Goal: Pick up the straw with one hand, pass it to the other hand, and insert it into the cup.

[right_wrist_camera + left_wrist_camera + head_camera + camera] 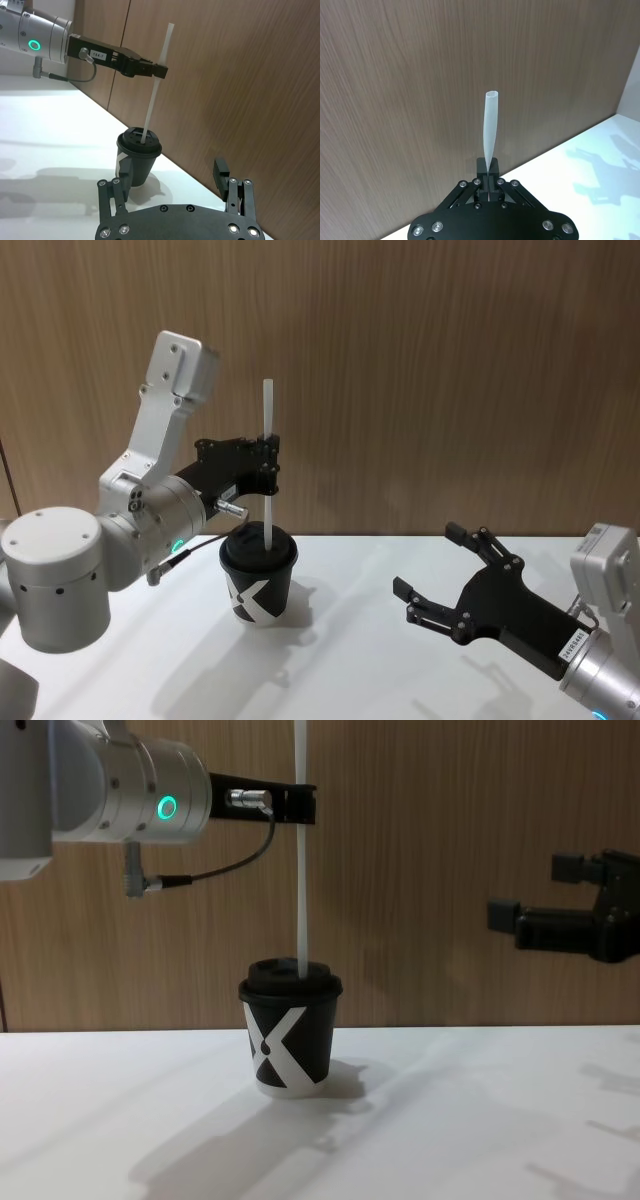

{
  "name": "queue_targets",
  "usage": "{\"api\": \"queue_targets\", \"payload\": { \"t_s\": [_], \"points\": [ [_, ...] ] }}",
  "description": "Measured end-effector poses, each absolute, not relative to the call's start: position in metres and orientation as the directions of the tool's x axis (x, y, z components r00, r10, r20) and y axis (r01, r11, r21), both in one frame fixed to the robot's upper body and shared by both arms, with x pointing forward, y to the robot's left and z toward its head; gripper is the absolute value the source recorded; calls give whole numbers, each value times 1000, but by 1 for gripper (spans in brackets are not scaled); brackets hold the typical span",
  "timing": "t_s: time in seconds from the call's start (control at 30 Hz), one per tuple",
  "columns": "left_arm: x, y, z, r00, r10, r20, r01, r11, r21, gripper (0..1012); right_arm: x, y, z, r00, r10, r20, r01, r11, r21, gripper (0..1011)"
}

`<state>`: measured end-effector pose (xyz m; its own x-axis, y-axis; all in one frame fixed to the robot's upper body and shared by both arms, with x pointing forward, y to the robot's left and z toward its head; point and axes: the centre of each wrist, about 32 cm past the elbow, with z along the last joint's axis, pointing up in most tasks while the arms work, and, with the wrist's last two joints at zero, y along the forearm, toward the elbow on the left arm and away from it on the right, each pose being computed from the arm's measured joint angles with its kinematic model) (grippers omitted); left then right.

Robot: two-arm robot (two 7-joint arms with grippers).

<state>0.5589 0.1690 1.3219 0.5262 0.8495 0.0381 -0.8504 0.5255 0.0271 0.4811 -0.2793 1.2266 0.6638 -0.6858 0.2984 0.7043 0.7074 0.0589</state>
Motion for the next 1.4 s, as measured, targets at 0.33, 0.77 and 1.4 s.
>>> {"api": "queue_targets", "payload": {
  "t_s": [0.33,0.77,1.4],
  "points": [
    [556,170,1324,520,853,44,-854,521,8,11,481,-279,1227,664,-686,298,704,707,59,1001],
    [555,171,1328,513,857,45,-857,514,-11,10,481,-279,1227,664,-686,298,704,707,59,1001],
    [558,174,1327,520,854,17,-854,519,13,11,481,-279,1227,664,-686,298,704,707,59,1001]
  ]
}}
